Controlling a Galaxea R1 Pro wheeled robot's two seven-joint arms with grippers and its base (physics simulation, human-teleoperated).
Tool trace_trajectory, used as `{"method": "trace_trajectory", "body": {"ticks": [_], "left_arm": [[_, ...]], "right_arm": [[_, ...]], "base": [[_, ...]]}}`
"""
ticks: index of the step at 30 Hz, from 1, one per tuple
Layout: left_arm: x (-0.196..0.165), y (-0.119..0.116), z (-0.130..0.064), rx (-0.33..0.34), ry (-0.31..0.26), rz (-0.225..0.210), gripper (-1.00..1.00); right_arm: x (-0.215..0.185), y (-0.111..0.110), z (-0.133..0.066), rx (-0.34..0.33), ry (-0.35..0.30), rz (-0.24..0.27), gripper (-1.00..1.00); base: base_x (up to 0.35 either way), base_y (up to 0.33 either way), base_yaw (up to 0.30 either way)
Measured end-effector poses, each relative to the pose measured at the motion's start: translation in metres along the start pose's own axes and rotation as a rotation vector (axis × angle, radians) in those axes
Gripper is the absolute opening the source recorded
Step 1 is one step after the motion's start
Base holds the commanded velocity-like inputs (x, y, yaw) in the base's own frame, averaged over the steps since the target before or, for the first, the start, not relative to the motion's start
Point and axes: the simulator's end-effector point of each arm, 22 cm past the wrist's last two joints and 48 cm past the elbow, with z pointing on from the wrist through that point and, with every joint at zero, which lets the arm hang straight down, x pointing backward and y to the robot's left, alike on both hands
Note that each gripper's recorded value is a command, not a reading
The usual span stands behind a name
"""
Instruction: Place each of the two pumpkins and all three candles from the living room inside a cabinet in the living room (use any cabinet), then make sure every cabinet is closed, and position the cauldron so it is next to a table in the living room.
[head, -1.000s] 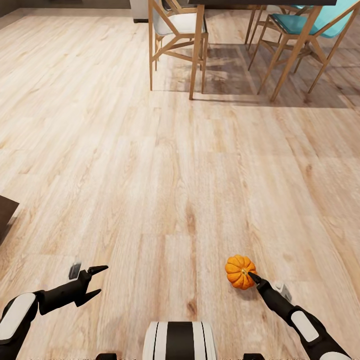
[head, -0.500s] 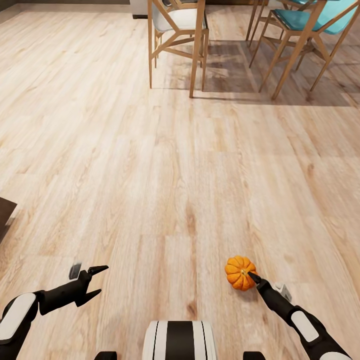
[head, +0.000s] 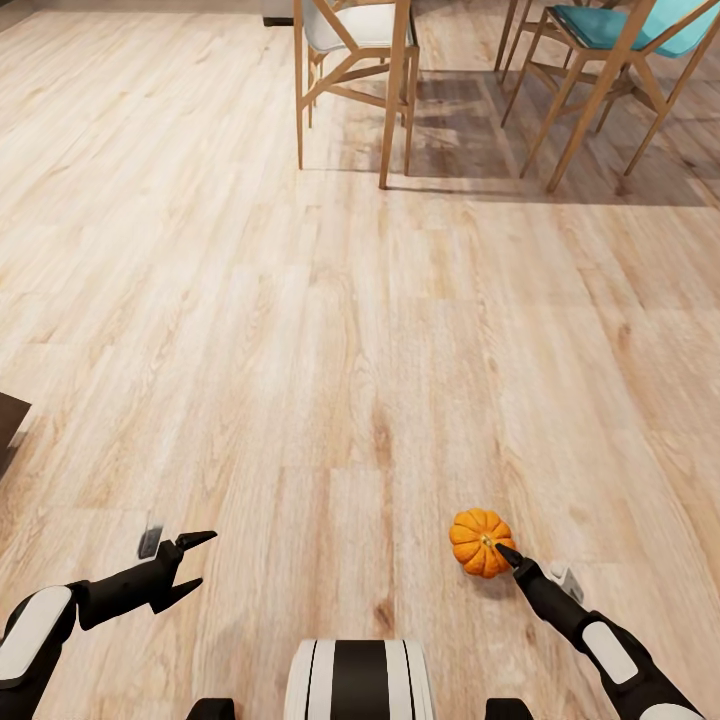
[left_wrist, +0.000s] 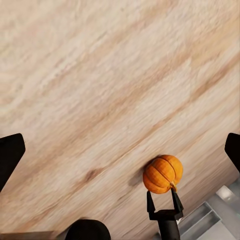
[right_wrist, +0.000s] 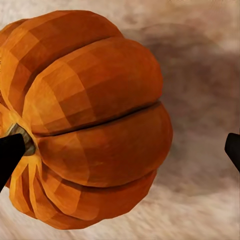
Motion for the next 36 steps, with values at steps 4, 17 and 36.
{"method": "trace_trajectory", "body": {"ticks": [4, 17, 36], "left_arm": [[0.0005, 0.0078, 0.0037, -0.013, 0.005, -0.009, 1.0], [-0.0001, 0.0079, 0.0031, -0.013, 0.004, -0.008, 1.0], [0.0002, 0.0076, 0.0033, -0.012, 0.005, -0.009, 1.0]], "right_arm": [[0.0039, -0.007, 0.0027, 0.012, 0.006, 0.003, 1.0], [0.0006, -0.0048, 0.0031, 0.009, -0.004, -0.005, 1.0], [0.0, 0.0024, 0.0029, -0.023, -0.008, 0.004, 1.0]], "base": [[0.0, 0.0, 0.0], [0.002, 0.001, 0.0], [0.053, 0.022, 0.0]]}}
